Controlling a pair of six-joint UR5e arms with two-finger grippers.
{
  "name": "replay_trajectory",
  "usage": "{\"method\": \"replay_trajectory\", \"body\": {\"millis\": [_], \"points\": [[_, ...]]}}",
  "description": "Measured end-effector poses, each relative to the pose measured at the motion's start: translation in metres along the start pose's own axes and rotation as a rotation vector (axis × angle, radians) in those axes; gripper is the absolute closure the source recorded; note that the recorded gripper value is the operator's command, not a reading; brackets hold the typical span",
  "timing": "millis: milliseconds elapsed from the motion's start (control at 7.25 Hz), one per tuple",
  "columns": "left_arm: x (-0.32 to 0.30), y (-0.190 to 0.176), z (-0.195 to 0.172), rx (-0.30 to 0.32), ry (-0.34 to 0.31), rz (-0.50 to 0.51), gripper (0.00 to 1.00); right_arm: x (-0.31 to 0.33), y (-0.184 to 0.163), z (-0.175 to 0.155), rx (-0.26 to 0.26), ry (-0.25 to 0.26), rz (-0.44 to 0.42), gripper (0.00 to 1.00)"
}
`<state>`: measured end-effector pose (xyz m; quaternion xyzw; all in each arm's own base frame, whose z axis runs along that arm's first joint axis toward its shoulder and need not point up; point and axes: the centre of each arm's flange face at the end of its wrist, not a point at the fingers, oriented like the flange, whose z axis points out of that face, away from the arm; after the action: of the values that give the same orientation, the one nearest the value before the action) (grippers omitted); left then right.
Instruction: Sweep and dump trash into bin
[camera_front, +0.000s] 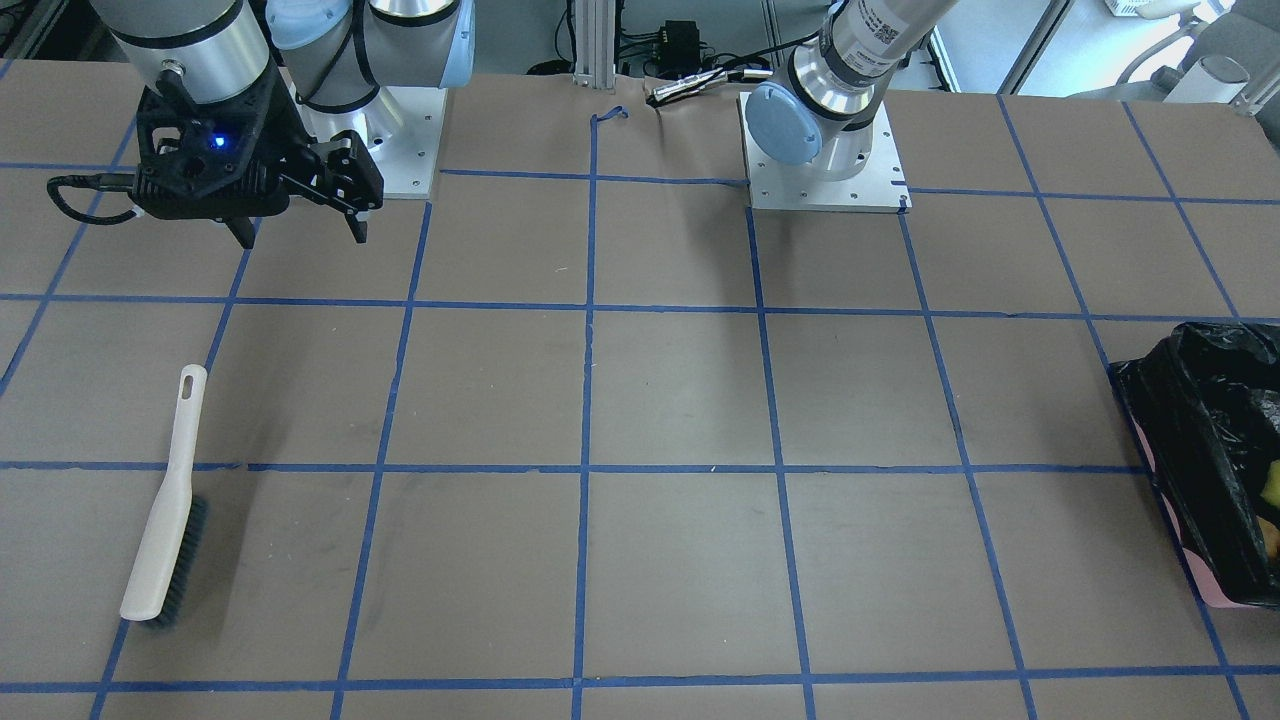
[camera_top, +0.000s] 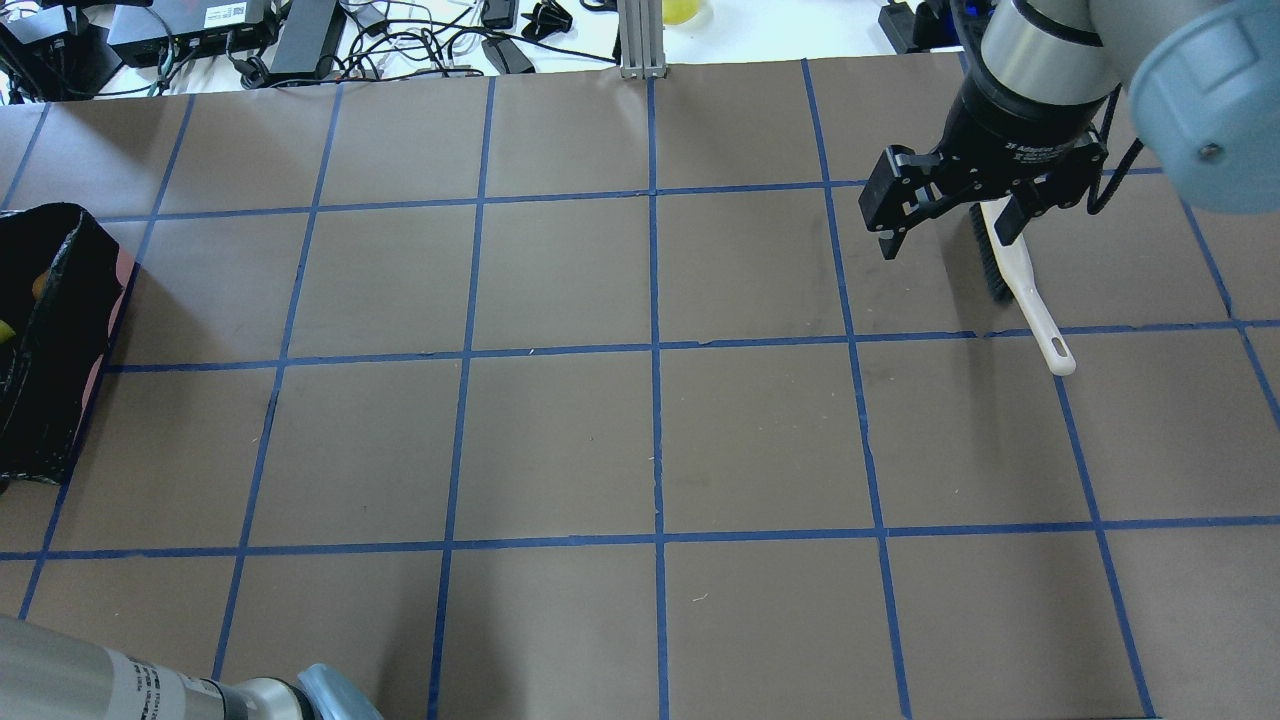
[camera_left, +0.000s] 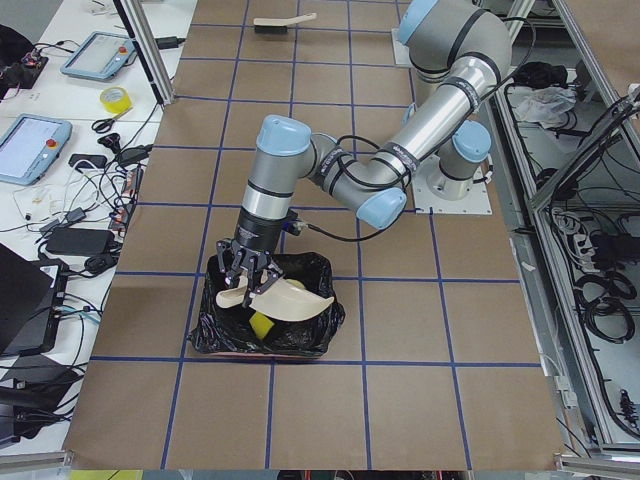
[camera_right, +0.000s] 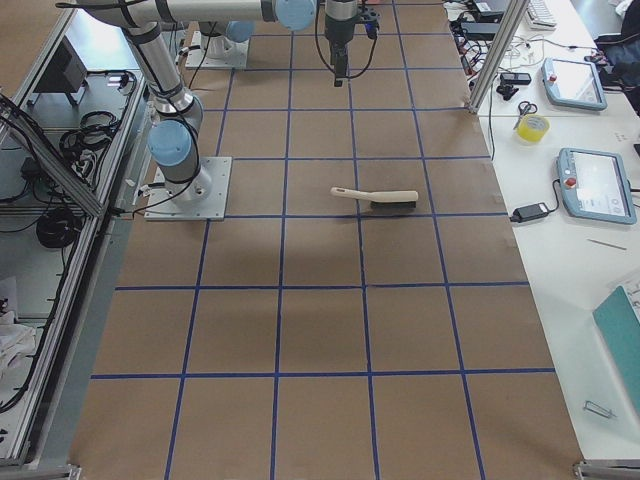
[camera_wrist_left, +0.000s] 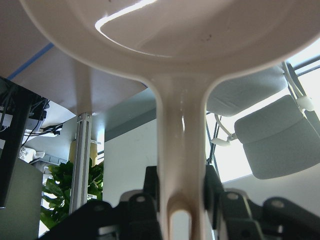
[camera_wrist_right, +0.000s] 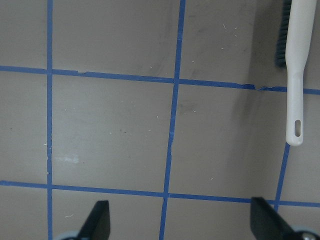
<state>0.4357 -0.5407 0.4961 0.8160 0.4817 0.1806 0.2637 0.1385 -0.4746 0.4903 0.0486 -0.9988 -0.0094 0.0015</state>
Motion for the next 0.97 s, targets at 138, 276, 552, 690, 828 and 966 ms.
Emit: {"method": "replay_trajectory", "body": {"millis": [138, 276, 552, 690, 828, 966], "points": [[-0.005, 0.005, -0.01, 0.063, 0.005, -0.051, 1.0, 0.0, 0.001, -0.001, -0.001, -0.002, -0.004, 0.0], [-0.016, 0.004, -0.02, 0.115, 0.005, -0.101, 1.0, 0.0, 0.003, -0.003, 0.003, -0.003, -0.003, 0.0], [-0.057, -0.018, -0.044, 0.202, -0.002, -0.214, 1.0, 0.0, 0.007, -0.008, 0.013, -0.002, -0.002, 0.0], [-0.084, -0.035, -0.056, 0.244, -0.007, -0.269, 1.0, -0.001, 0.01, -0.01, 0.018, -0.001, -0.003, 0.0], [-0.114, -0.055, -0.068, 0.286, -0.007, -0.306, 1.0, -0.001, 0.012, -0.011, 0.019, -0.001, -0.003, 0.0], [-0.149, -0.082, -0.08, 0.328, -0.002, -0.335, 1.0, -0.001, 0.013, -0.012, 0.019, -0.001, -0.003, 0.0]]}}
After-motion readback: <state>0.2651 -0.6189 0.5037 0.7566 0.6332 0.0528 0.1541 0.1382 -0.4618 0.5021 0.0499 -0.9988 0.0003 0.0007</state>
